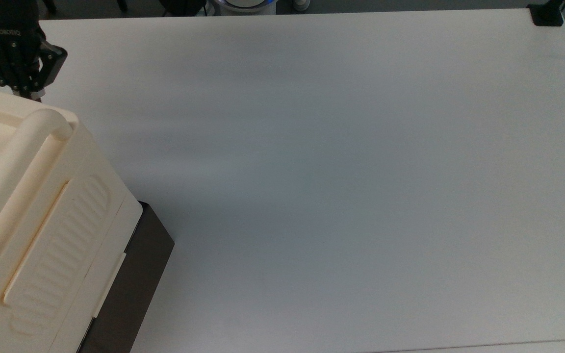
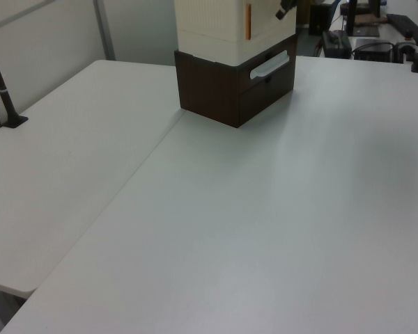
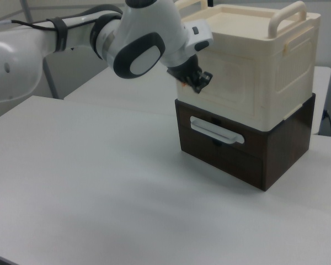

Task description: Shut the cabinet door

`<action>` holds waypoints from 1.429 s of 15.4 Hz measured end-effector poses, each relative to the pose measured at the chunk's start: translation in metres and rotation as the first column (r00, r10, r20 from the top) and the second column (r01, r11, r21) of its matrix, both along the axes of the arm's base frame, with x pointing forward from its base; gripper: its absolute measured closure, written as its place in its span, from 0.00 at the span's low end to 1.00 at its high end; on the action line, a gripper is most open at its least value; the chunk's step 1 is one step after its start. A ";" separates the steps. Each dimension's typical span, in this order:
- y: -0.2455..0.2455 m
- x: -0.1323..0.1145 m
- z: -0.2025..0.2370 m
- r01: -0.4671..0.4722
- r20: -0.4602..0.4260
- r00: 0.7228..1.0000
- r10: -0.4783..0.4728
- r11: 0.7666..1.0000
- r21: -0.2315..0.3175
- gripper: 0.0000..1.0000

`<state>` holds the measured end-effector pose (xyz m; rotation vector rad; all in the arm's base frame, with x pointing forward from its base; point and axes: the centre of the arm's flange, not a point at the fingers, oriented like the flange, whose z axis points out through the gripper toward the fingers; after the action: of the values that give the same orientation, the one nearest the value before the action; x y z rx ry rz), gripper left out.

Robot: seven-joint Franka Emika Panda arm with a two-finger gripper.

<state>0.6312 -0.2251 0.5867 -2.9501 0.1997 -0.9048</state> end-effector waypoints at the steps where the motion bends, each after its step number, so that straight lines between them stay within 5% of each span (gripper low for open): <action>1: 0.004 -0.005 -0.001 -0.037 -0.052 0.998 0.037 0.999 0.001 0.99; 5: 0.019 -0.038 0.010 -0.175 -0.243 0.953 0.183 0.983 0.052 0.96; 15: 0.083 -0.121 0.075 -0.292 -0.422 0.831 0.363 0.930 0.226 0.01; 22: 0.159 -0.112 0.078 -0.242 -0.517 0.811 0.274 0.961 0.130 0.00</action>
<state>0.5196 -0.0659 0.6645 -2.9910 -0.1584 -0.0291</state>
